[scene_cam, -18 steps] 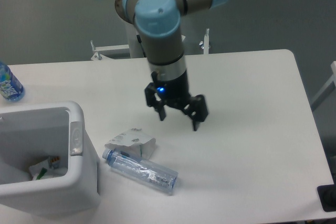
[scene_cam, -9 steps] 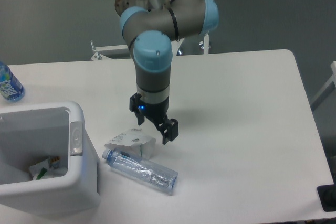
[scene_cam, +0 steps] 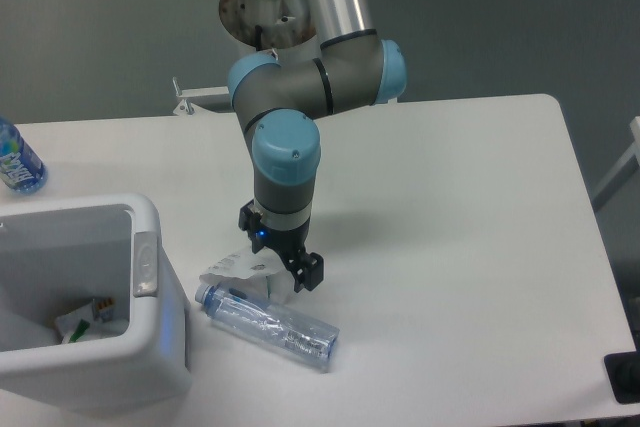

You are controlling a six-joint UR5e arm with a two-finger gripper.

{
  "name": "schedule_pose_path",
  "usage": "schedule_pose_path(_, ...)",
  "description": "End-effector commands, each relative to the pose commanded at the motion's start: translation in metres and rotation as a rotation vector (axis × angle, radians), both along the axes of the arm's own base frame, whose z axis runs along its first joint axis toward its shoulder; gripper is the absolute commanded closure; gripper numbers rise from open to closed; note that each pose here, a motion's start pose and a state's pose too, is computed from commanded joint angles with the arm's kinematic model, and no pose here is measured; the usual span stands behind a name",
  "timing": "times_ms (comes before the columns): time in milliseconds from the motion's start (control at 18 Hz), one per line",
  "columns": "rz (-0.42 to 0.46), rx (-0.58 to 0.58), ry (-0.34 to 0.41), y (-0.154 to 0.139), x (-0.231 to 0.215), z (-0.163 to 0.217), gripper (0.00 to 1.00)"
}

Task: Place the trash in the trash can
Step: 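Close the gripper on the crumpled white paper, then lift the paper and carry it over the white bin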

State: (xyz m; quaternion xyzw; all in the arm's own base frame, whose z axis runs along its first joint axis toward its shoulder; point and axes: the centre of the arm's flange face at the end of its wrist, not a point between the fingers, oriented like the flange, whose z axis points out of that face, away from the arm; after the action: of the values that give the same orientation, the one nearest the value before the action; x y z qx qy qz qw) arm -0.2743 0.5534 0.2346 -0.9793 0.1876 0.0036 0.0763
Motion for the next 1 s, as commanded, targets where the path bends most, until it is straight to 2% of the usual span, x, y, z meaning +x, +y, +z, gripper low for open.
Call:
schedule_pose_path(333, 0.050, -0.017, -0.020, -0.003, 0.013, -0.008, 0.96)
schedule_pose_path(389, 0.050, -0.015, -0.018, -0.004, 0.014, -0.006, 1.00)
schedule_pose_path(722, 0.034, -0.014, -0.013, -0.019, 0.023, 0.006, 1.00)
schedule_pose_path(889, -0.015, 0.008, 0.013, -0.029, 0.022, 0.025, 1.00)
schedule_pose_path(1000, 0.002, 0.023, 0.024, -0.040, 0.013, 0.045, 1.00)
